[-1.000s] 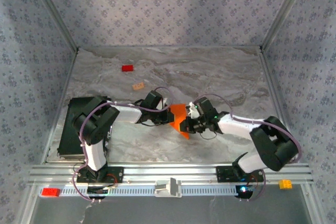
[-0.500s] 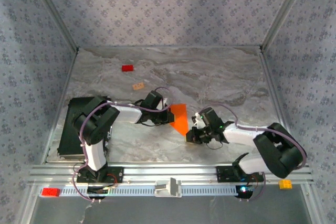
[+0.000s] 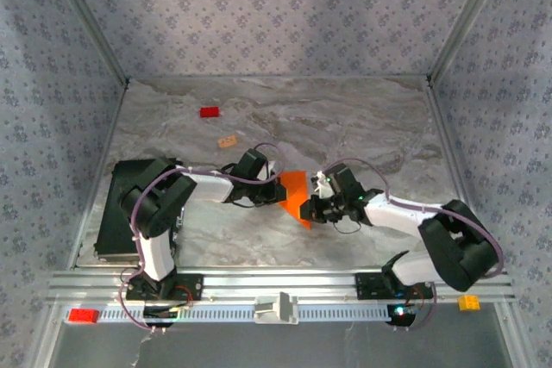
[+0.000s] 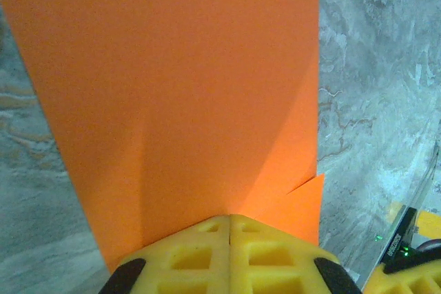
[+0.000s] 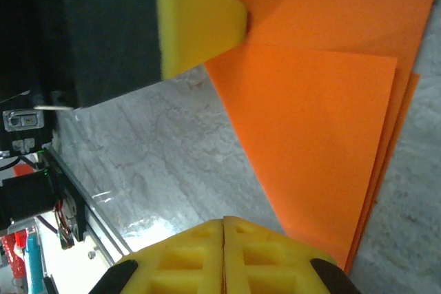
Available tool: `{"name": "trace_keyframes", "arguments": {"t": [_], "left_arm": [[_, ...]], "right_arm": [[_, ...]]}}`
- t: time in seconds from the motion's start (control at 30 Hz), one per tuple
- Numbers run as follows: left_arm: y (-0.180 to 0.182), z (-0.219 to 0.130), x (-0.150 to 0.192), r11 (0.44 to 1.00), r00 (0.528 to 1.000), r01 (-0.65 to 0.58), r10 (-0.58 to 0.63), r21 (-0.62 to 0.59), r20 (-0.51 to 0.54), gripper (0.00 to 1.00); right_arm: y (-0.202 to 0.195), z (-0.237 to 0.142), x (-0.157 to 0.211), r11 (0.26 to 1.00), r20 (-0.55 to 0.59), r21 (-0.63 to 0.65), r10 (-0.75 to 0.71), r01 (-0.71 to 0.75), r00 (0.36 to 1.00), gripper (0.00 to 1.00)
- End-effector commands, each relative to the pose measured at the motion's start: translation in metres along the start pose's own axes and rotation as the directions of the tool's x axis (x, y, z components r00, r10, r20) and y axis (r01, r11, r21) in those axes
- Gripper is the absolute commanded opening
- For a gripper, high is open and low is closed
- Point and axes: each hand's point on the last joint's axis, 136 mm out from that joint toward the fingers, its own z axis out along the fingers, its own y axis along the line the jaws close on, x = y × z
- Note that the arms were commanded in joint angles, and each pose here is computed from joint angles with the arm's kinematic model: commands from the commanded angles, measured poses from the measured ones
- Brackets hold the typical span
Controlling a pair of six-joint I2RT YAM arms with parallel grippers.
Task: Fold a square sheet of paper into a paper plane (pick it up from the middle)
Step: Third fold the triangle at the center of the table.
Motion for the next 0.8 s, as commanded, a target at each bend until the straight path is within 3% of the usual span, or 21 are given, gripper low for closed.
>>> {"name": "trace_keyframes", "arguments": {"t": [0.0,0.2,0.4,0.6,0.77], "left_arm": [[0.029,0.003,0.009,0.994,0.999,0.039,-0.041,-0.102,-0.023,0.03],[0.01,-0.008,-0.004,0.996,1.0,0.023,-0.022,-0.082,0.021,0.05],[-0.03,-0.026,-0.018,0.999,0.997,-0.032,0.035,-0.04,0.069,0.09],[-0.045,-0.01,0.017,0.999,0.999,-0.044,0.044,0.012,-0.018,0.09],[-0.026,0.006,0.044,1.0,0.996,-0.024,0.023,-0.019,-0.086,0.07]], "right_arm": [[-0.019,0.01,0.005,0.998,-0.037,0.053,0.039,-0.037,0.999,0.08],[-0.058,0.011,0.028,0.976,-0.062,0.19,0.122,-0.109,0.991,0.03],[-0.065,0.015,0.027,0.966,-0.052,0.216,0.159,-0.144,0.986,0.02],[-0.063,0.015,0.024,0.966,-0.044,0.207,0.167,-0.154,0.985,0.01],[-0.063,0.016,0.024,0.966,-0.045,0.203,0.17,-0.158,0.984,0.01]]}}
